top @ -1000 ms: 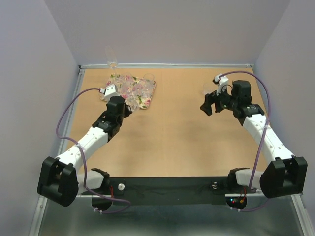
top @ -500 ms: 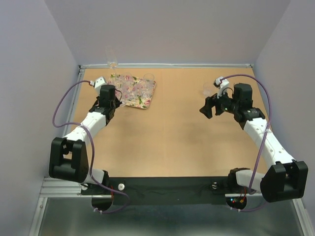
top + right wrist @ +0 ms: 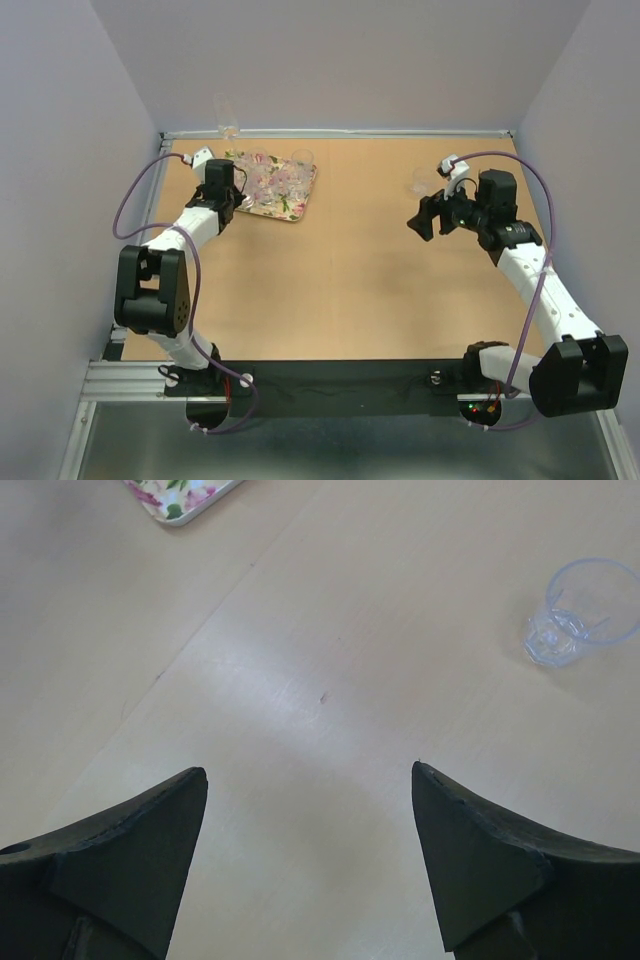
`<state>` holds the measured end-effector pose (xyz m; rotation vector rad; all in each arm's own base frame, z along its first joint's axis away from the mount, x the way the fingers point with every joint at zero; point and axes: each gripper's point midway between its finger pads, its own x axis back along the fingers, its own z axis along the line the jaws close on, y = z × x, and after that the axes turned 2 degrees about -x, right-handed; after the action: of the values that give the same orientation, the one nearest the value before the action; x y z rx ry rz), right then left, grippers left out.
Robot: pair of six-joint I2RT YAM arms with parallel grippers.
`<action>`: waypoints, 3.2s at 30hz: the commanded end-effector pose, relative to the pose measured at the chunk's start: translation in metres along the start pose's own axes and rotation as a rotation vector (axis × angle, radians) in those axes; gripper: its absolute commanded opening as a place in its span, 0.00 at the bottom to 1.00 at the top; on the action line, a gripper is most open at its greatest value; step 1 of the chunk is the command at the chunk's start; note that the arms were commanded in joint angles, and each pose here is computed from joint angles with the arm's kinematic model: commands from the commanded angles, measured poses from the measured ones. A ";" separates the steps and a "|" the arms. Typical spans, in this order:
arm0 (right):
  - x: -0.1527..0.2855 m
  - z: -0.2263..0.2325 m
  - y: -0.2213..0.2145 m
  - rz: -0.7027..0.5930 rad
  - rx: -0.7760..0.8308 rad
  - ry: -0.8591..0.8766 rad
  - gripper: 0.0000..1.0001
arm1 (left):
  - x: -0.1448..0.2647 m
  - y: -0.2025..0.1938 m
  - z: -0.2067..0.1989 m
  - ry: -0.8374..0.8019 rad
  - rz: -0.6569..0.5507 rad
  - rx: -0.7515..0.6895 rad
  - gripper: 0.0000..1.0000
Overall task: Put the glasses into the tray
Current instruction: Place the glass into the tray, then grab a glass with a robot arm
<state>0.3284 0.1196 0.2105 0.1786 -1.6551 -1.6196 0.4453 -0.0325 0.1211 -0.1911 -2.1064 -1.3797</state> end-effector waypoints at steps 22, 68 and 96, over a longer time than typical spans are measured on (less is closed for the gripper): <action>0.006 -0.003 0.015 -0.070 0.027 -0.005 0.88 | -0.037 0.025 -0.006 0.012 -0.033 0.026 0.00; 0.004 -0.028 0.000 -0.038 0.034 -0.066 0.88 | 0.167 0.064 0.008 -0.355 -0.332 -0.249 0.82; -0.033 -0.069 0.023 0.008 -0.021 -0.103 0.88 | 0.208 0.061 0.010 -0.452 -0.440 -0.273 0.83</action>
<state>0.3815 0.0929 0.1776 0.0233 -1.6400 -1.6367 0.3009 -0.0371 0.2690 -0.2108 -2.3790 -1.9979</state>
